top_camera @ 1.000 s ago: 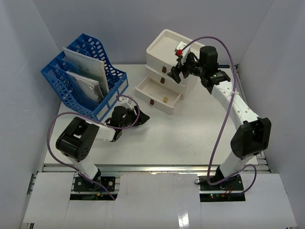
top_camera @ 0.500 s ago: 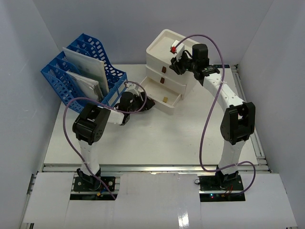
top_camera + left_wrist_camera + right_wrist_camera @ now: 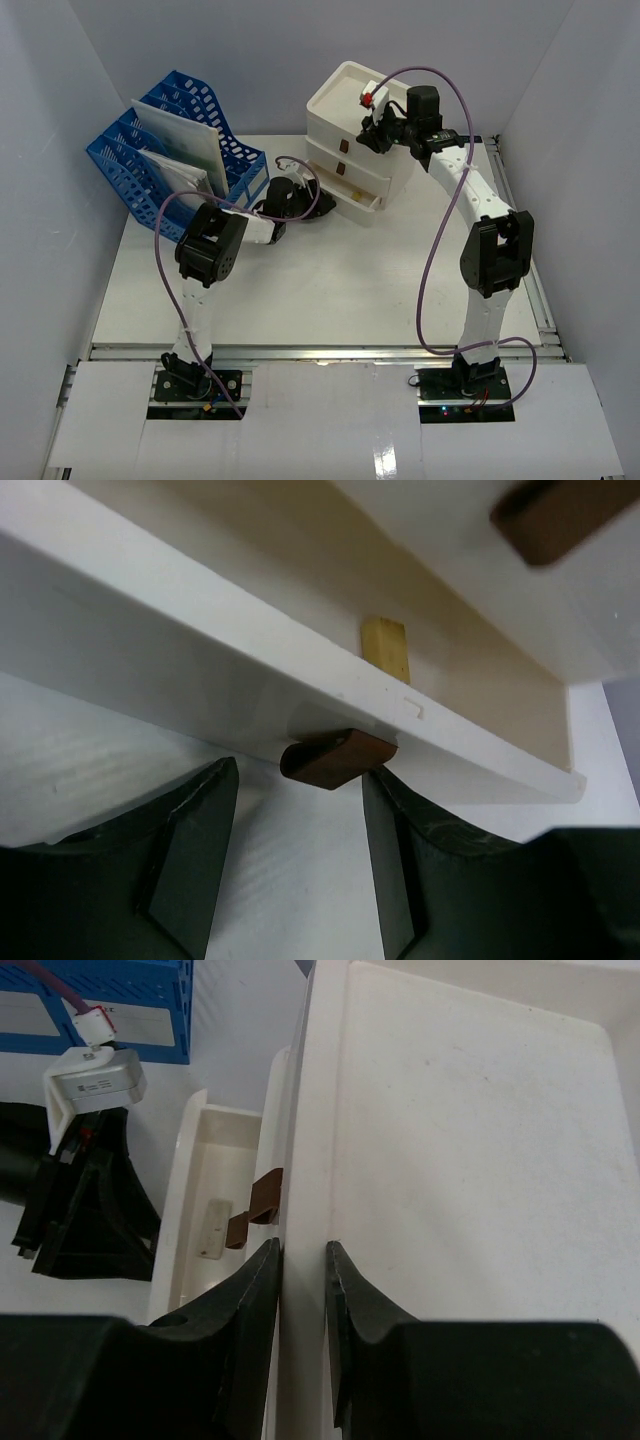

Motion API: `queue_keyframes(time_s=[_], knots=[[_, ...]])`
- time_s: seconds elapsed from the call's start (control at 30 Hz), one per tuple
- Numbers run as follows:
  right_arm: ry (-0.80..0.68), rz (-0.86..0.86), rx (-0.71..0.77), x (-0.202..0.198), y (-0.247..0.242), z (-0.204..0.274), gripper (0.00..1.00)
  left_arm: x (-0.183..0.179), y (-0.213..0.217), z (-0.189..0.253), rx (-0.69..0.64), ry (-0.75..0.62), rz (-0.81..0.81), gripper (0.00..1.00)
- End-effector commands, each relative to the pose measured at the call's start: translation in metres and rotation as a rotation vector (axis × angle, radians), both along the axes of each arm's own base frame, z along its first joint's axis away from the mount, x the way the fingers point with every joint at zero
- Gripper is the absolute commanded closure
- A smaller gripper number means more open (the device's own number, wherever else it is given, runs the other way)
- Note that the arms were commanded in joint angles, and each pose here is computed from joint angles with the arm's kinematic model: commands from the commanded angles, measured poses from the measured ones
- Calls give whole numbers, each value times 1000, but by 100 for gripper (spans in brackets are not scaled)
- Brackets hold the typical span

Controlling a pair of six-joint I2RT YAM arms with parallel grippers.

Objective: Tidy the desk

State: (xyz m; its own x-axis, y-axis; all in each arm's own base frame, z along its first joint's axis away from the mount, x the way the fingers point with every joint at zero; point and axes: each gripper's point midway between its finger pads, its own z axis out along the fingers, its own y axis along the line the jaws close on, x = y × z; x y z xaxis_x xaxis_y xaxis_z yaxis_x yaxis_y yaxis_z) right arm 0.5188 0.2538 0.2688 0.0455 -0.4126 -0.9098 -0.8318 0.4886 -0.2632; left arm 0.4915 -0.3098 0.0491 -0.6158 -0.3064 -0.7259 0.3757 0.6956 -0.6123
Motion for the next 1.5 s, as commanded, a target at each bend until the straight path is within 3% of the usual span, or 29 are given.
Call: queue_keyframes(time_s=[0.0, 0.23, 0.5, 0.8, 0.97, 1.47], knots=[[128, 111, -2, -25, 20, -28, 81, 45, -6, 44, -77, -125, 79, 36], [153, 127, -8, -31, 19, -33, 82, 78, -15, 37, -117, -120, 127, 33], [155, 124, -14, -32, 18, -33, 82, 87, -25, 39, -181, -105, 115, 32], [157, 104, -18, -29, 15, -33, 80, 46, 23, 46, -132, -136, 190, 33], [162, 99, -10, -27, 16, -31, 80, 30, 26, 51, -139, -140, 158, 33], [188, 103, -12, -27, 16, -43, 81, 88, -1, 59, -220, -87, 182, 33]])
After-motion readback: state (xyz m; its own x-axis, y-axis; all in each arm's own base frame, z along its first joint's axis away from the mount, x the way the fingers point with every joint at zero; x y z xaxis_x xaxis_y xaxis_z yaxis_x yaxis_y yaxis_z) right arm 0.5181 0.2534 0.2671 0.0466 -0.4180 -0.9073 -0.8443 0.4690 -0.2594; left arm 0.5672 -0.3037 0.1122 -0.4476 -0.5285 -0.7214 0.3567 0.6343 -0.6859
